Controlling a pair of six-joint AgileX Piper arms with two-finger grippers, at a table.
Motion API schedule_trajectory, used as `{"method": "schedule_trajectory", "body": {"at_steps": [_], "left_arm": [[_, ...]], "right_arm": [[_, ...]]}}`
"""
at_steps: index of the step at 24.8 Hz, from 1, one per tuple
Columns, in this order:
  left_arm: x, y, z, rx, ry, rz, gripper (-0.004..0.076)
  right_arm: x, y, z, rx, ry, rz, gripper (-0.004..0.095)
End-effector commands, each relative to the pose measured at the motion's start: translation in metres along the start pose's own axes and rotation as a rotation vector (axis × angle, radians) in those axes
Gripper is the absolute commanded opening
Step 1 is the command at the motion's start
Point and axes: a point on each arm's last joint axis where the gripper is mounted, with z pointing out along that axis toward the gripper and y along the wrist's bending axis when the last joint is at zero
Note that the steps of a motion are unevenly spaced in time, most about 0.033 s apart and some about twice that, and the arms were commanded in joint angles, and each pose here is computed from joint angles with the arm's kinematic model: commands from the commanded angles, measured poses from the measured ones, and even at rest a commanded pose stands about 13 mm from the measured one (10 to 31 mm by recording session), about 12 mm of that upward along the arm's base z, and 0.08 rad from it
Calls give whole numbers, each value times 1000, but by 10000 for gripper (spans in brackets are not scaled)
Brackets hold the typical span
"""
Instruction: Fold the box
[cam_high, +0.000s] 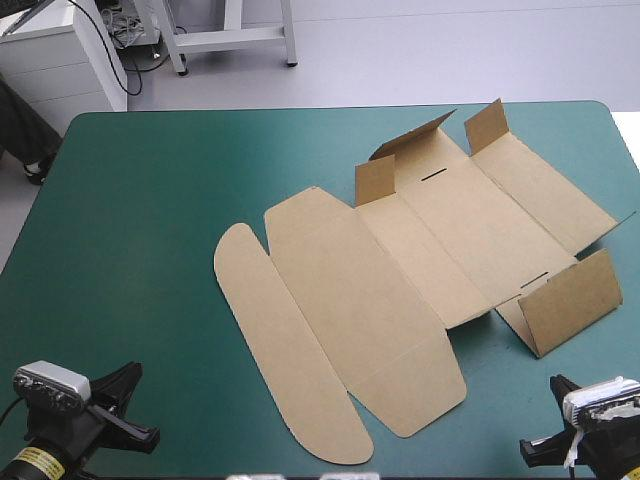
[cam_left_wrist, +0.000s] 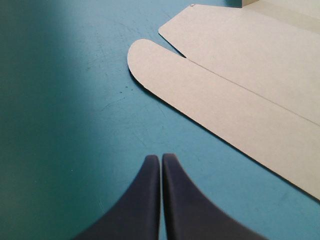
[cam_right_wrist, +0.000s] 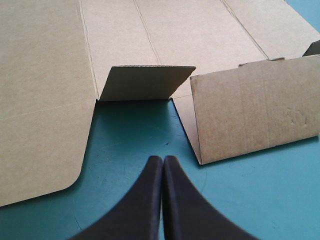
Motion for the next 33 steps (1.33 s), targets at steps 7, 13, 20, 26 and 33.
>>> {"method": "schedule_trajectory", "body": {"at_steps": [7, 13, 20, 26, 33], "left_arm": [[-13, -1, -3, 8, -86, 2, -8], [-13, -1, -3, 8, -86, 2, -8], [-13, -1, -3, 8, -86, 2, -8], [-13, -1, -3, 8, -86, 2, -8], [-13, -1, -3, 8, -86, 2, -8]], "right_arm": [[-12, -2, -3, 15, -79, -8, -20], [-11, 0, -3, -6, -72, -26, 36], [-9, 3, -4, -36, -43, -42, 457], [-8, 3, -4, -38, -36, -38, 656], [-17, 0, -5, -27, -84, 215, 656]]}}
